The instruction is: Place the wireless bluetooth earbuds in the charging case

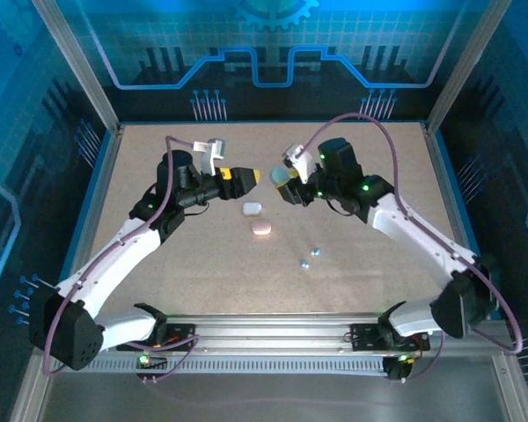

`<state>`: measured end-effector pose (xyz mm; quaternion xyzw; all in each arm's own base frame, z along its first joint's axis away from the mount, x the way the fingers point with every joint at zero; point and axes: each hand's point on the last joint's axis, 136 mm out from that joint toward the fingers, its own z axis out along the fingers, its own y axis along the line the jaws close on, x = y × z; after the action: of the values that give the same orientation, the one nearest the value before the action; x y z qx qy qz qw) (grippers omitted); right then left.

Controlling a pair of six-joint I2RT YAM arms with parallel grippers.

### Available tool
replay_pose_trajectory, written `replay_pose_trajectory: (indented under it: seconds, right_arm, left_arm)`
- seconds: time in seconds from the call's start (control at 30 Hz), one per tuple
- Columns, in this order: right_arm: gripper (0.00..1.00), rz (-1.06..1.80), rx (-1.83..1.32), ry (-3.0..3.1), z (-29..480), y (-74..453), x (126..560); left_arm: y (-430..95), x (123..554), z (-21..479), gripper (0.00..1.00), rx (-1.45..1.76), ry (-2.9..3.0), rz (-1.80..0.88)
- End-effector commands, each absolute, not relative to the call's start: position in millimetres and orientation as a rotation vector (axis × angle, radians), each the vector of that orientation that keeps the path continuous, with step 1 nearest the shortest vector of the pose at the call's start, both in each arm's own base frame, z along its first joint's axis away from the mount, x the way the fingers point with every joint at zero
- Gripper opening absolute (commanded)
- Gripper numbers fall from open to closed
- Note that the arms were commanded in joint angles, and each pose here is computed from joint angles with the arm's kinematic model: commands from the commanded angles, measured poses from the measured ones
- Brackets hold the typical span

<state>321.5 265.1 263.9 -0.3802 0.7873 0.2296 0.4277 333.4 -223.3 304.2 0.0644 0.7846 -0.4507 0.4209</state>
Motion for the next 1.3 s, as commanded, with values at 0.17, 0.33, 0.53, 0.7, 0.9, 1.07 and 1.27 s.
replay_pose_trajectory:
  seconds: [0.17,0.33,0.53,0.7,0.9,1.07,1.27]
  right_arm:
    - [0.30,0.482,-1.027,1.775,289,256,292]
    - [0.30,0.463,-1.041,1.746,292,250,282]
    - [0.30,0.463,-1.051,1.713,297,248,276]
    - [0.30,0.469,-1.057,1.713,296,248,274]
    - [0.31,0.478,-1.054,1.698,297,250,274]
    - [0.31,0.457,-1.033,1.710,297,248,277]
    - [0.32,0.443,-1.008,1.724,297,247,284]
  left_arm:
    - [-249,324,329,0.82,0.254,1.912,-1.270]
    - [-270,320,327,0.80,0.303,1.934,-1.302]
    - [-288,316,324,0.79,0.340,1.954,-1.326]
    - [-292,315,323,0.77,0.347,1.960,-1.329]
    - [-292,316,316,0.74,0.341,1.989,-1.320]
    - [-301,312,317,0.71,0.381,1.990,-1.366]
    - [-312,304,318,0.68,0.435,1.984,-1.400]
